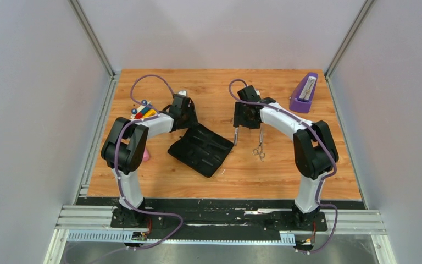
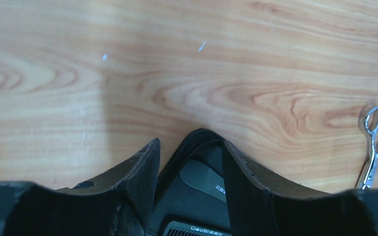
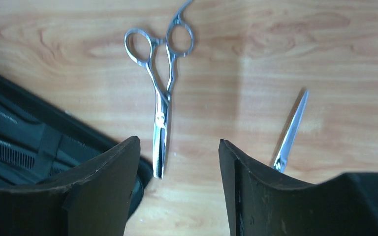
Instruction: Sort the hair-cutting tools
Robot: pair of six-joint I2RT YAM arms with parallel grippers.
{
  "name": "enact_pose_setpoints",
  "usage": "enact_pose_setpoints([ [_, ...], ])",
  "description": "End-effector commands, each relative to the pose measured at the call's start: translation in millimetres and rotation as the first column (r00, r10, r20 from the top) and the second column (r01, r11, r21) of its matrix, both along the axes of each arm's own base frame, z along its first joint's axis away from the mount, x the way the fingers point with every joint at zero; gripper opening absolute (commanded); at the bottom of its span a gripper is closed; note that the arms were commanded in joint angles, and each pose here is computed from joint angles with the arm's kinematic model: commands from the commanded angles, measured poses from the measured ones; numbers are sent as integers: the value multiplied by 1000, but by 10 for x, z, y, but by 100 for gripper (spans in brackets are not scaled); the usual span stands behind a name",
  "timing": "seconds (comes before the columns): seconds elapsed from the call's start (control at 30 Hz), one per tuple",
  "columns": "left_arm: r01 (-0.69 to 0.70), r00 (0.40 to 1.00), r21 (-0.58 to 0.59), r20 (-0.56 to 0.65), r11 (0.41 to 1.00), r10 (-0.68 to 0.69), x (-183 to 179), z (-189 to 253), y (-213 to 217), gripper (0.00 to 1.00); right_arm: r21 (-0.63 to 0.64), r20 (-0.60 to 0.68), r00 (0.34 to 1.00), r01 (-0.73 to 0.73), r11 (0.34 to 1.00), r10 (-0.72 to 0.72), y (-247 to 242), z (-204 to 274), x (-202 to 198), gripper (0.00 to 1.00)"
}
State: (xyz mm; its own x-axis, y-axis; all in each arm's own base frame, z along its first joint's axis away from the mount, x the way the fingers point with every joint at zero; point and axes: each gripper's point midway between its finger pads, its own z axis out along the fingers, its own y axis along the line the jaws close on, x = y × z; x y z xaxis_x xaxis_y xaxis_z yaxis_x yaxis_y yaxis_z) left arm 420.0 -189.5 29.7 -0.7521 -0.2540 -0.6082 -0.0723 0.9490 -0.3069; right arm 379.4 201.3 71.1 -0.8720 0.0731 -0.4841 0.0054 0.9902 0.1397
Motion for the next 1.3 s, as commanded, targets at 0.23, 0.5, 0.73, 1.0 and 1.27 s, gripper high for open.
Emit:
enact_pose_setpoints([
  [0.23,48,993,-13,107,999,-46,-24,665,9,93,10,77,997,-20,1000,20,172,-74,672,57],
  [0.5,6,997,72,72,997,-11,-631,934,432,100,-9,-20,998,-62,998,62,185,-355,518,54],
  [0.73,1,999,70,-34,998,1,-1242,610,635,98,-100,-85,993,-89,991,81,123,-611,388,53],
  [1.0,-69,989,127,-122,990,85,-1481,180,829,88,-173,-109,990,-104,979,86,36,-694,236,33],
  [1.27,-68,980,145,-174,987,93,-1511,-81,831,59,-183,-57,993,-109,977,100,-55,-526,185,9],
])
